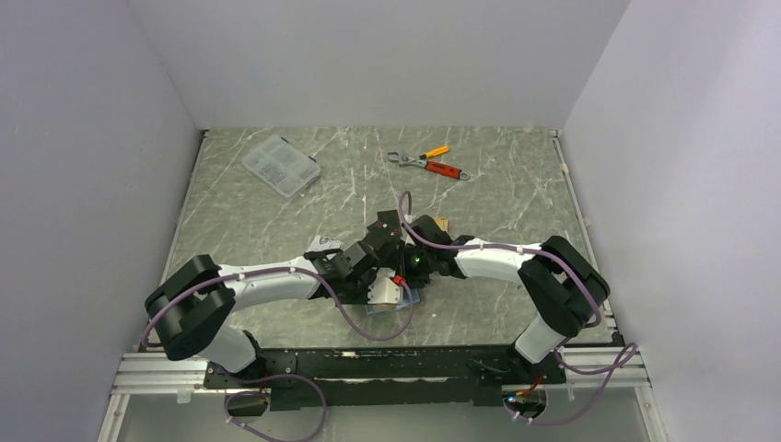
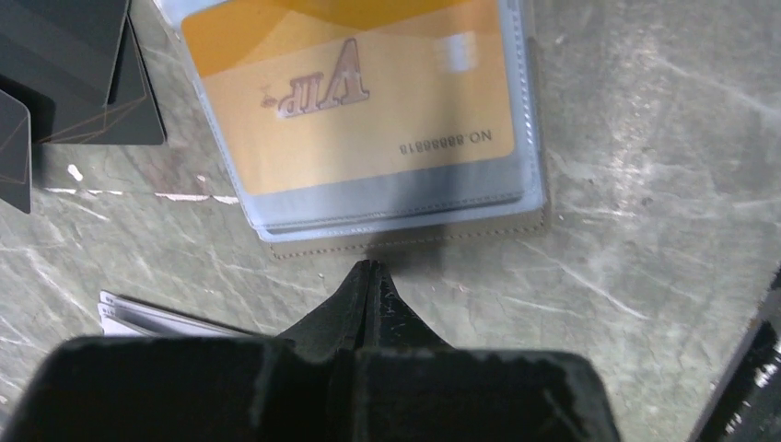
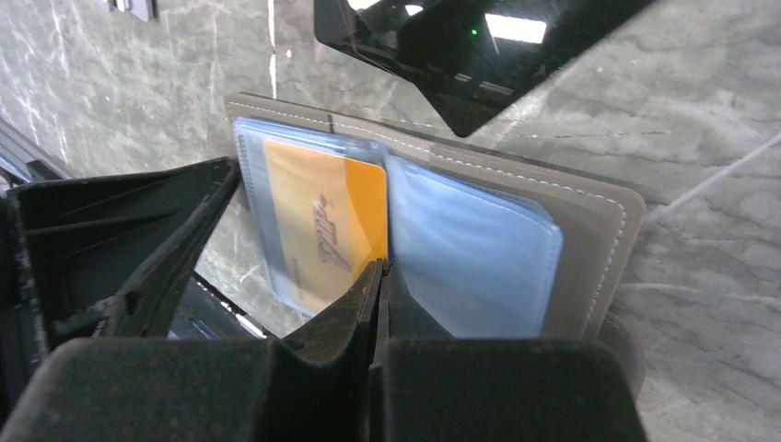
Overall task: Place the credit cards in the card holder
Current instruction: Insert the credit card into the card holder.
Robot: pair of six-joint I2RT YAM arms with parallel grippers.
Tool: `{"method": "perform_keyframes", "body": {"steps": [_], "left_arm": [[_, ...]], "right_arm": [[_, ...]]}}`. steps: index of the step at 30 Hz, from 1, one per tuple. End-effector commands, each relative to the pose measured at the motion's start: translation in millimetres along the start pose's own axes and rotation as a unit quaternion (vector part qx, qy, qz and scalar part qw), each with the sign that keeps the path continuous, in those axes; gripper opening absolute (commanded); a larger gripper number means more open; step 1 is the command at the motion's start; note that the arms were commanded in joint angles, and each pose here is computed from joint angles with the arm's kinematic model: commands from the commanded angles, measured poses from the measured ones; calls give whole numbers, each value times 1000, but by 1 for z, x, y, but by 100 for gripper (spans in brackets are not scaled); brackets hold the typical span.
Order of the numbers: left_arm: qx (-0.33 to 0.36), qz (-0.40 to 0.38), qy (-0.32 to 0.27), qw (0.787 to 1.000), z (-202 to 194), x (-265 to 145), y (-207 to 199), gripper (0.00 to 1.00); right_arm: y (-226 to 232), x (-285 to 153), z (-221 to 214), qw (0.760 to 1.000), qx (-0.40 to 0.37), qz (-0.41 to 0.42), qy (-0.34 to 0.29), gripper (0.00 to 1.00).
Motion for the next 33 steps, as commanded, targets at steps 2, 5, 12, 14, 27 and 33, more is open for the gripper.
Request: {"method": "perform_keyframes", "body": {"steps": [2,5,12,14,27,33], "left_arm": [[12,32,-11,999,9,9,19,0],[10,29,-15,999,13,10,21,0],[13,26,-18,999,16,8,22,0],[14,27,-15,999,13,7,20,0],[17,29,-16,999,14,4,22,0],[18,28,-19,999,17,6,23,0]], "right_arm": [[19,1,6,1000,-6,17,-3,0],[24,3,3,1000,-11,21,4,0],[24,-1,-2,1000,-20,14,9,0],[17,-9,2,1000,-15,9,1,0],[-11,-7,-2,1000,-11,-29,-2,0],[2,1,-4,1000,-15,-11,6,0]]}}
Point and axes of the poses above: each gripper's point midway between its finger pads, its own x axis out along the fingers, its own y axis along the line the jaws close on, z = x × y, the point moved 1 cm from there along -x, back along the fingers, and after that the axes turned 12 degrees about x, right-handed, at the moved point
